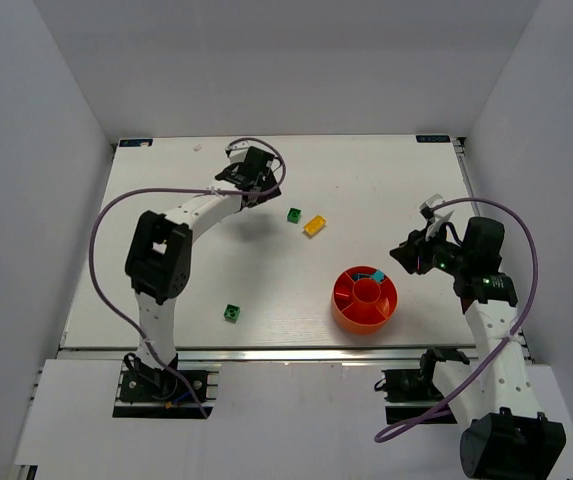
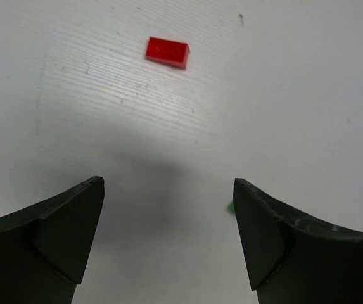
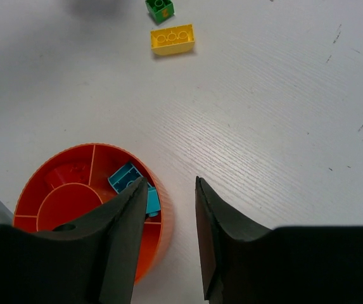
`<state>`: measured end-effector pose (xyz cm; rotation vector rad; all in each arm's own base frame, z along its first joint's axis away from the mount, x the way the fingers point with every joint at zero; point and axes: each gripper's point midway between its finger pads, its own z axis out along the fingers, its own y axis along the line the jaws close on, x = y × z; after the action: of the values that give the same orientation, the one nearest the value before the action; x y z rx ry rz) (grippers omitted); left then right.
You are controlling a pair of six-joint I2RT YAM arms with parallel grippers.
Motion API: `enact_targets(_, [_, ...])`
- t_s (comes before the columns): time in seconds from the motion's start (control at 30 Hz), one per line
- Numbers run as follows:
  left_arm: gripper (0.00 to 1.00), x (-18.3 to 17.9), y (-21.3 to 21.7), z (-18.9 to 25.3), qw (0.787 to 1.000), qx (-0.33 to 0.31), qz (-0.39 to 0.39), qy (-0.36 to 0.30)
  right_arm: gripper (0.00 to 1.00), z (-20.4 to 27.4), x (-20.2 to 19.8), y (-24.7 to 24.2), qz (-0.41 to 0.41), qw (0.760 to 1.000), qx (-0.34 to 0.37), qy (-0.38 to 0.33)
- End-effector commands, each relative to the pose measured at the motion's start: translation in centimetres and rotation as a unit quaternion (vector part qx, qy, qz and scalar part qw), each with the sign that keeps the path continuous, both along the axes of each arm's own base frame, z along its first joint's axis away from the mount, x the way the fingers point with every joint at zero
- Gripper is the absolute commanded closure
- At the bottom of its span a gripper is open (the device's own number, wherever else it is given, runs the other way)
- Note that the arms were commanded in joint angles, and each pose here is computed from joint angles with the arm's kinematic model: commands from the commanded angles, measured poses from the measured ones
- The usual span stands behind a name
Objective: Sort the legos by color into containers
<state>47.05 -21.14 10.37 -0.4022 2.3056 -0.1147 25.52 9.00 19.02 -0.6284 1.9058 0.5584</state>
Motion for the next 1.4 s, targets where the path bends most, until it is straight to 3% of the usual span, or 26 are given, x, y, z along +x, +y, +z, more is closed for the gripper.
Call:
enact_targets(0.0, [0.09, 2.1, 1.7, 1.6, 0.992, -0.043, 0.12, -0.013, 0.58, 1.0, 0.5, 0.0, 0.002, 0.999, 0.003, -0.032])
enact_targets(0.17, [0.14, 6.1, 1.5, 2.4, 0.975, -0.108, 0.189, -0.04, 0.57, 0.3, 0.2, 0.2, 0.005, 1.0, 0.005, -0.025])
enact_targets(0.5, [0.34, 7.5, 0.4, -4.8, 0.936, -0.209, 0.28, 0.049, 0.57, 0.4, -0.2, 0.3, 0.011, 0.999, 0.004, -0.034])
enact_targets(0.6, [0.35, 8.3, 0.1, -5.8, 0.931, -0.225, 0.283, 0.054, 0.57, 0.3, -0.2, 0.3, 0.01, 0.999, 0.002, -0.033])
enact_targets(0.9, [0.32, 9.2, 0.7, -7.7, 0.925, -0.228, 0.297, 0.062, 0.57, 0.5, -0.4, 0.2, 0.008, 0.999, 0.0, -0.039])
enact_targets(1.37, [0.41, 8.3, 3.3, -9.7, 0.911, -0.208, 0.346, 0.082, 0.57, 0.8, -0.5, 0.2, 0.009, 0.999, -0.002, -0.047])
